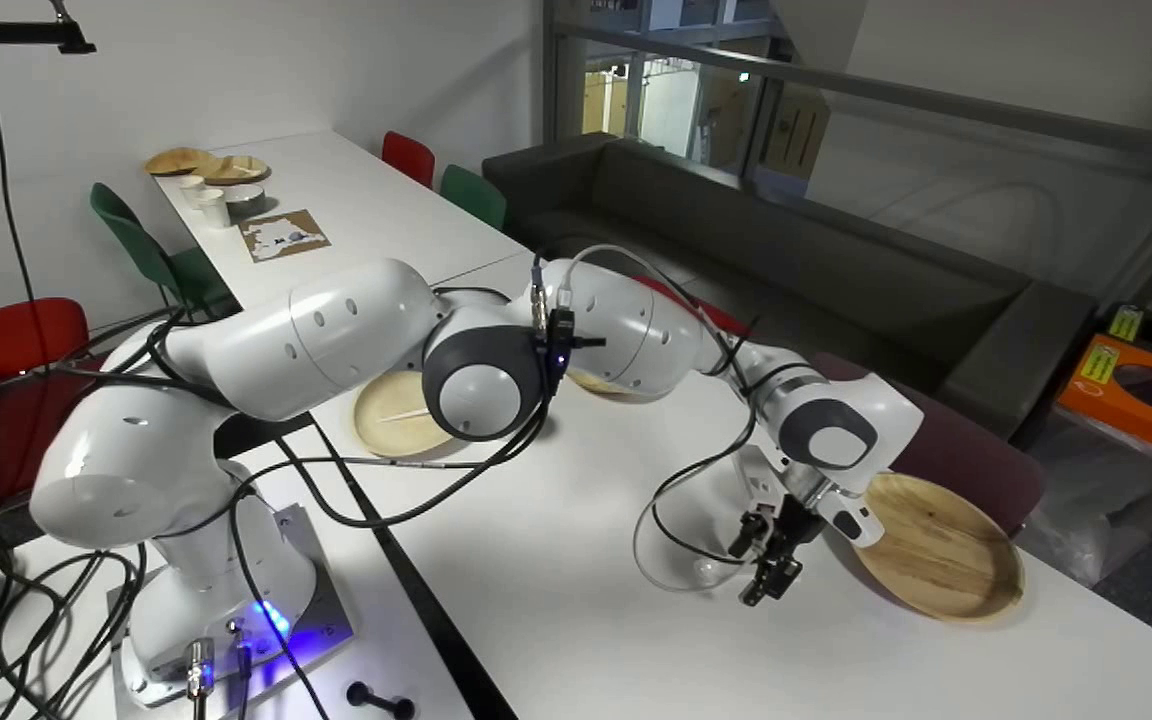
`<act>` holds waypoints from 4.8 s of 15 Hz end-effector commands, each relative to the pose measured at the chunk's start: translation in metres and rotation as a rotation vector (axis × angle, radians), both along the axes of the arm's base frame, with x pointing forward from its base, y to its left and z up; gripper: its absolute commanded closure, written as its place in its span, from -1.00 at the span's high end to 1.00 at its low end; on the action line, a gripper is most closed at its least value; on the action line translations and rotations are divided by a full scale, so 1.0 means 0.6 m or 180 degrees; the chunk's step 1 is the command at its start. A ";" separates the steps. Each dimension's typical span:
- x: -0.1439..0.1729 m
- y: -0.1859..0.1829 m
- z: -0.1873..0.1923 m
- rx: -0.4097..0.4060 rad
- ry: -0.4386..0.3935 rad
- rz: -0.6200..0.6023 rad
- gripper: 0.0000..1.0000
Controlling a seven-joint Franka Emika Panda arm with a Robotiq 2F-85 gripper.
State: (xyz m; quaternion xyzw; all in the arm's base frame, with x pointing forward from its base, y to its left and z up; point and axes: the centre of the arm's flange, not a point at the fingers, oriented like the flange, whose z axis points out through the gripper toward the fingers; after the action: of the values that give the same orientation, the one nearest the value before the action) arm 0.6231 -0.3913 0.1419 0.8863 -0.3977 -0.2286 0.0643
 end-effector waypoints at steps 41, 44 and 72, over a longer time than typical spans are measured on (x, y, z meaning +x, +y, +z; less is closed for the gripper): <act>-0.030 -0.015 -0.015 -0.0256 -0.0825 -0.0217 0.20; -0.042 -0.007 -0.027 -0.0311 -0.0940 -0.0192 0.23; -0.124 0.010 0.070 0.0162 -0.1529 -0.0439 0.28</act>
State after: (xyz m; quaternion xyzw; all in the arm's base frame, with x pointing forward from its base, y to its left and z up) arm 0.5557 -0.3912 0.1757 0.8932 -0.4424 -0.0494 -0.0632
